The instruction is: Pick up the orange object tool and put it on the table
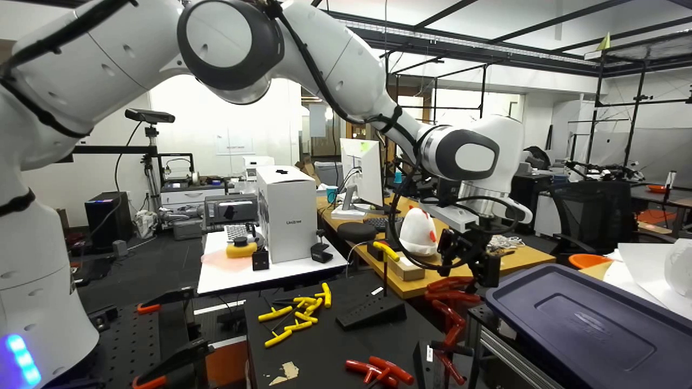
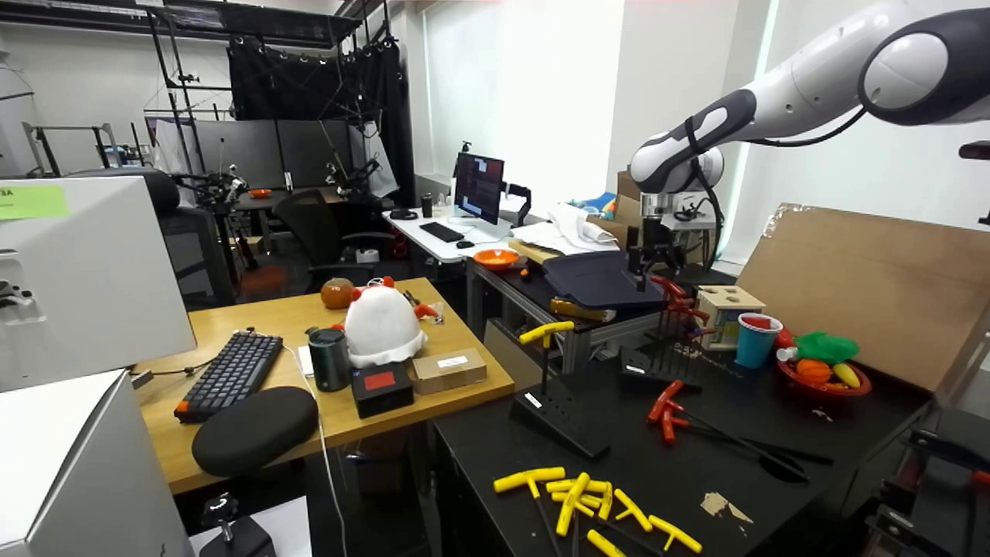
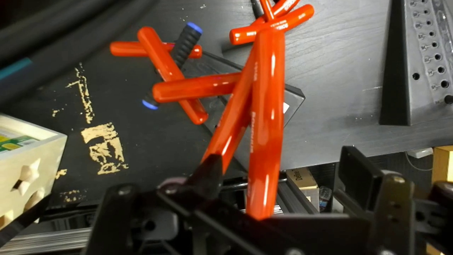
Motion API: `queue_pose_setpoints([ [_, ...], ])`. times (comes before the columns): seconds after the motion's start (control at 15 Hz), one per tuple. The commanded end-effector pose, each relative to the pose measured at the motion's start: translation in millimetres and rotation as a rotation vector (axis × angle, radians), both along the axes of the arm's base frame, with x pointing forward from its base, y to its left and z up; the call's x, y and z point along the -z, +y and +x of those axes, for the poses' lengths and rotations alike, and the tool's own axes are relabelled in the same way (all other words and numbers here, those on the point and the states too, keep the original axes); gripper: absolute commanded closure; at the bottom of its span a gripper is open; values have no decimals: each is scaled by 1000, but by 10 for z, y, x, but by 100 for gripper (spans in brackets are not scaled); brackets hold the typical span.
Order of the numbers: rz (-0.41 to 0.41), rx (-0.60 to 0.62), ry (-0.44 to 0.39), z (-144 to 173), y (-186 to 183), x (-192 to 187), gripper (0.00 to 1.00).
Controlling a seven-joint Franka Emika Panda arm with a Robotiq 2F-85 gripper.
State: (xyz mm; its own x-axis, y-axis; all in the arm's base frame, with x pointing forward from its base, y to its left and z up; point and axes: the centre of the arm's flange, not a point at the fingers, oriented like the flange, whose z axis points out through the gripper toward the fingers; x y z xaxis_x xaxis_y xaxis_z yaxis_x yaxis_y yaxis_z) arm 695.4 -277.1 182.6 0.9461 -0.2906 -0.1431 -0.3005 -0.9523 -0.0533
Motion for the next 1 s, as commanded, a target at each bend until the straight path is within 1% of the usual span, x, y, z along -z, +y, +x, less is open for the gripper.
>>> queue_pose_setpoints([
  [0.0, -5, 6, -5, -171, 47, -83, 41],
  [0.07, -4, 6, -6, -170, 45, -91, 51],
  [0.2, -5, 10, -8, -167, 43, -107, 66],
  [0.33, -5, 13, -11, -166, 34, -119, 79],
  [0.4, -6, 14, -12, -166, 31, -122, 88],
  [0.53, -7, 15, -12, -164, 34, -126, 99],
  [0.6, -6, 15, -11, -164, 39, -119, 100],
  [0.67, -6, 15, -9, -167, 45, -109, 98],
  [0.73, -4, 15, -8, -165, 51, -110, 98],
  [0.8, -2, 17, -4, -174, 57, -96, 100],
  [0.93, -2, 18, -4, -175, 61, -101, 98],
])
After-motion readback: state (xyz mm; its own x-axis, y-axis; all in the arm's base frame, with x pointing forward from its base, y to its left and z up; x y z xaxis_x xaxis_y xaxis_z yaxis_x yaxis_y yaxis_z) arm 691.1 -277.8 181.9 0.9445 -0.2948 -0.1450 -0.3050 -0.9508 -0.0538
